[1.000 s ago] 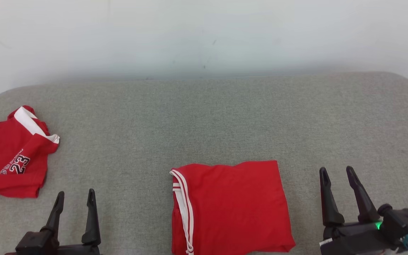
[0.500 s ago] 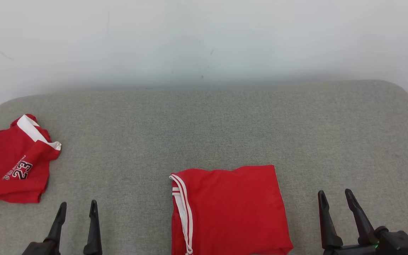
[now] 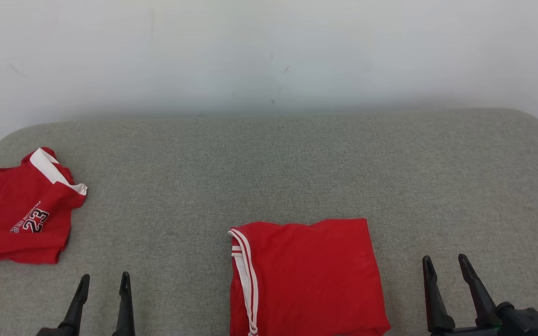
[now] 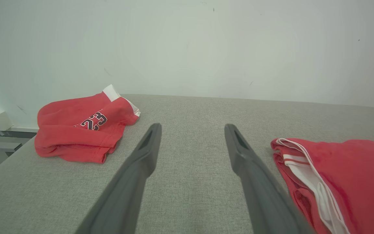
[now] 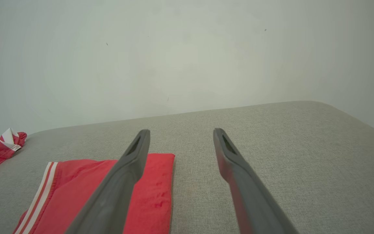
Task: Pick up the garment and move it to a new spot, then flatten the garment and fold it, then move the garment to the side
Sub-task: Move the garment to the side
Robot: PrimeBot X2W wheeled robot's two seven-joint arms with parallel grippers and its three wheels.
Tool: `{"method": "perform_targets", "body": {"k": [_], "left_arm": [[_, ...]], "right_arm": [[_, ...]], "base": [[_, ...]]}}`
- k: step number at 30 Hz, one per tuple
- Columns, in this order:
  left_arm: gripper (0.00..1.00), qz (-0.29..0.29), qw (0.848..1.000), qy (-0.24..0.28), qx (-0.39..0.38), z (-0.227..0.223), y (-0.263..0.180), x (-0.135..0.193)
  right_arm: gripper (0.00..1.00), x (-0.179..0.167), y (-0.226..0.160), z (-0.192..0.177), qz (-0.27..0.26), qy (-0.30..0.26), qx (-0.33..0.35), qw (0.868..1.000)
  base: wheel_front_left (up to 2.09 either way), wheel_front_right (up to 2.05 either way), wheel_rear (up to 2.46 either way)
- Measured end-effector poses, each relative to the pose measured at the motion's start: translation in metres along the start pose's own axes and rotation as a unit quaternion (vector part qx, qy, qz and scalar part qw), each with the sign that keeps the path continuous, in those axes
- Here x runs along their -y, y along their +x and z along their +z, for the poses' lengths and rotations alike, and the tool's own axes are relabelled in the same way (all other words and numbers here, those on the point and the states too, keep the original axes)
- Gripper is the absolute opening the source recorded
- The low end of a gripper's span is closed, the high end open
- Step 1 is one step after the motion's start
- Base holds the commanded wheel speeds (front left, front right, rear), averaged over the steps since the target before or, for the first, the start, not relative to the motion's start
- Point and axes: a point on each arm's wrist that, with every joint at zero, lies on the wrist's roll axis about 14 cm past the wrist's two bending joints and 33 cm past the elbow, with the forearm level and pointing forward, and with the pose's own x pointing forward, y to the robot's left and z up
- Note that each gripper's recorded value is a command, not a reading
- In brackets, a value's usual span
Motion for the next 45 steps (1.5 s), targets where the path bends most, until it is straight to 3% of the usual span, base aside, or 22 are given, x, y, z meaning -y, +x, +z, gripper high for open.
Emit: {"method": "perform_targets", "body": {"k": [20, 29, 35, 45], "left_arm": [[1.00, 0.000, 1.000, 0.000, -0.004, -0.003, 0.002, 0.000], [1.00, 0.003, 1.000, -0.002, -0.007, -0.005, 0.003, -0.001], [1.00, 0.011, 1.000, -0.003, -0.011, -0.007, 0.004, -0.004], [1.00, 0.023, 0.999, -0.005, -0.023, -0.015, 0.008, -0.010]], "right_arm": [[1.00, 0.001, 0.002, -0.009, -0.002, 0.002, -0.014, 1.000], [1.00, -0.010, 0.031, -0.006, 0.031, -0.017, -0.030, 0.999], [1.00, -0.015, 0.050, -0.029, 0.043, -0.024, -0.094, 0.994], [1.00, -0.017, 0.053, -0.093, 0.051, -0.025, -0.215, 0.975]], "base": [[0.00, 0.00, 0.00], [0.00, 0.00, 0.00], [0.00, 0.00, 0.00], [0.00, 0.00, 0.00]]}}
